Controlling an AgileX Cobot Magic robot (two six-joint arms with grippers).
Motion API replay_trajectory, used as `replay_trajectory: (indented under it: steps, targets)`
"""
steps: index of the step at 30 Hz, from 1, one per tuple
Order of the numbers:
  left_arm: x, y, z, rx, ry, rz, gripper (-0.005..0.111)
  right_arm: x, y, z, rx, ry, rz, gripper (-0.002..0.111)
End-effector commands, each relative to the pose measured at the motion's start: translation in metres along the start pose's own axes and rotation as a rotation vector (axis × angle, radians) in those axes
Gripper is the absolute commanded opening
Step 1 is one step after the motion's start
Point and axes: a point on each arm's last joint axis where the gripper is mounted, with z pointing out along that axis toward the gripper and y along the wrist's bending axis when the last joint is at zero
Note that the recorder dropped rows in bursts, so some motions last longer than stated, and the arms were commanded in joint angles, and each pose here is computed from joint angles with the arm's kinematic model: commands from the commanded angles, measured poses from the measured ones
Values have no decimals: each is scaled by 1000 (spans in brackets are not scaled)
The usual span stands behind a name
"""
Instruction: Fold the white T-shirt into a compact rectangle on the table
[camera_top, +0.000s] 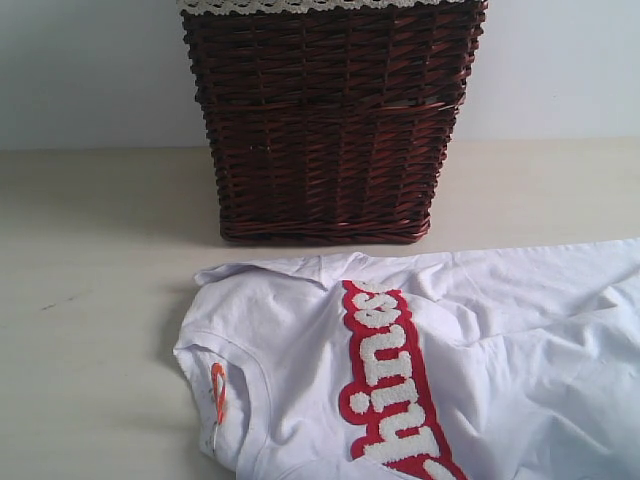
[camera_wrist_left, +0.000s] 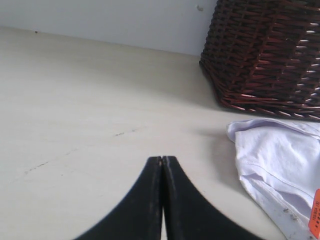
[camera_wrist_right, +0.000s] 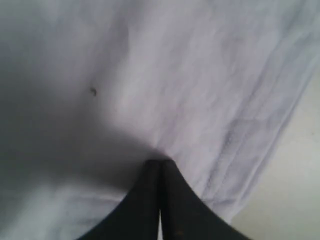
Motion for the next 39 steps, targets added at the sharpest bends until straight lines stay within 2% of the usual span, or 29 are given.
replay_trajectory:
  steps: [1,6,12,15,21,27,34,39]
  targets:
    - [-1,-1,-1,9,-10,-4,0,8,10,8,-123,98,22,0]
    - [-1,-1,-1,9,-10,-4,0,15,18,6,-205,182,54,0]
    - [-1,-1,-1,9,-10,-4,0,31,27,-1,-325,363,-11,0]
    - [-1,-1,-1,9,-10,-4,0,36,27,-5,-334,413,-43,0]
    - [-1,-1,-1,9,-10,-4,0,33,22,-18,-224,333,-19,0]
    - [-1,-1,-1,9,-10,-4,0,20,12,-20,-86,155,37,0]
    - [-1,-1,-1,9,-10,-4,0,14,15,11,-186,189,85,0]
    - [-1,-1,-1,9,-10,-4,0,25,25,9,-298,309,19,0]
